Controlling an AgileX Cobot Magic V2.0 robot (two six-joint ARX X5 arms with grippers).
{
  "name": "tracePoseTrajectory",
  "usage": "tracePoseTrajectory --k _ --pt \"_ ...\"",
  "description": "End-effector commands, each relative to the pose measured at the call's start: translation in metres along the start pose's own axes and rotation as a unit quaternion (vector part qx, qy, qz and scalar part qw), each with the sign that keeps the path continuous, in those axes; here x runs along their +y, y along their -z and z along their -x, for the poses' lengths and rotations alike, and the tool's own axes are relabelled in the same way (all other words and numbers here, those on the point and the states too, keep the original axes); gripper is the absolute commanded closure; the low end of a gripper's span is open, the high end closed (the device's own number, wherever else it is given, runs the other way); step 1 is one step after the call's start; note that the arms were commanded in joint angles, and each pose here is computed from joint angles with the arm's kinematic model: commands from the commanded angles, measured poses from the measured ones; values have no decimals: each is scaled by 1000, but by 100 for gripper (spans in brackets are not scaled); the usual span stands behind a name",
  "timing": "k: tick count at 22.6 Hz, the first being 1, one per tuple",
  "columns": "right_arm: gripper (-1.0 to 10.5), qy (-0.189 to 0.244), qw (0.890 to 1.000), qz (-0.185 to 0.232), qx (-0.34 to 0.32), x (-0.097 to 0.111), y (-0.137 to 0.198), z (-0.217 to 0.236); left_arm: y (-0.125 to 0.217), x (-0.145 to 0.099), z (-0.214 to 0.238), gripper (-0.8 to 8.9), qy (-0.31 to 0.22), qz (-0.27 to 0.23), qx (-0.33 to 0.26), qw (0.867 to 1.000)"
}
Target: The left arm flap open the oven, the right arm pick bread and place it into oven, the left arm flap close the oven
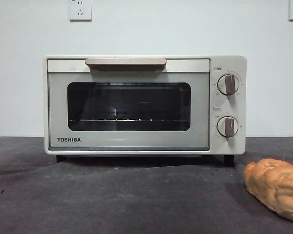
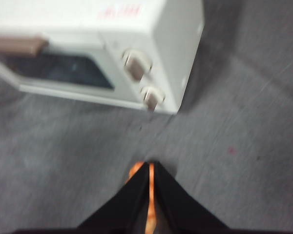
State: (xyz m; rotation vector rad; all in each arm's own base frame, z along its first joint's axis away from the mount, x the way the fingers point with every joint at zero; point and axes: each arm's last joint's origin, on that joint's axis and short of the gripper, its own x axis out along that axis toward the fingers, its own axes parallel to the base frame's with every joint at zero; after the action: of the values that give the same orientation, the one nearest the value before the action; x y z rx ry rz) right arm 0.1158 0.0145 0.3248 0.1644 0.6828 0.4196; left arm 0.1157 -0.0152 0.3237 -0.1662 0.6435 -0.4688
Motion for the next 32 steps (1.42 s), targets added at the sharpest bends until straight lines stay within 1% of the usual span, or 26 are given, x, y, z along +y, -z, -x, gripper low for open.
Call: tracePoseTrajectory --k 1,5,7,8,9,10,11,13,17,22,25,28,32 --pt "937 -9 1000 22 9 2 -3 0 -5 -3 3 798 6 -24 -6 1000" --pt "935 -13 1000 26 9 4 -3 -1 -5 -3 3 798 7 -25 -7 1000" --pt "891 -13 1000 25 10 4 -3 -1 -5 -3 3 798 7 -25 -7 1000" --pt "804 -13 1000 22 10 4 -3 -1 -5 -3 3 798 7 -25 -7 1000" --pt "657 -13 1000 17 10 4 -3 -1 -5 -3 3 798 7 -25 -7 1000" --pt "541 -13 1000 10 10 3 -3 -1 -5 -3 3 798 7 -25 -7 1000" --pt "510 -13 1000 6 10 3 -3 -1 -5 -3 3 798 7 -25 -7 1000" --pt "510 -13 1000 5 10 3 -3 -1 -5 -3 3 798 7 -25 -7 1000" --pt "510 -17 1000 -11 17 4 -3 -3 -5 -3 3 798 7 -25 -7 1000" --pt "510 -41 997 -32 62 8 -1 -21 -4 -3 3 798 7 -25 -7 1000" --pt "510 -41 995 -39 86 10 10 -40 -4 -3 3 798 7 -25 -7 1000" --pt "510 -39 993 -58 95 10 29 -64 -4 -3 3 798 7 -24 -6 1000" --pt "510 -14 991 -65 117 10 59 -98 -4 -3 3 798 7 -25 -6 1000"
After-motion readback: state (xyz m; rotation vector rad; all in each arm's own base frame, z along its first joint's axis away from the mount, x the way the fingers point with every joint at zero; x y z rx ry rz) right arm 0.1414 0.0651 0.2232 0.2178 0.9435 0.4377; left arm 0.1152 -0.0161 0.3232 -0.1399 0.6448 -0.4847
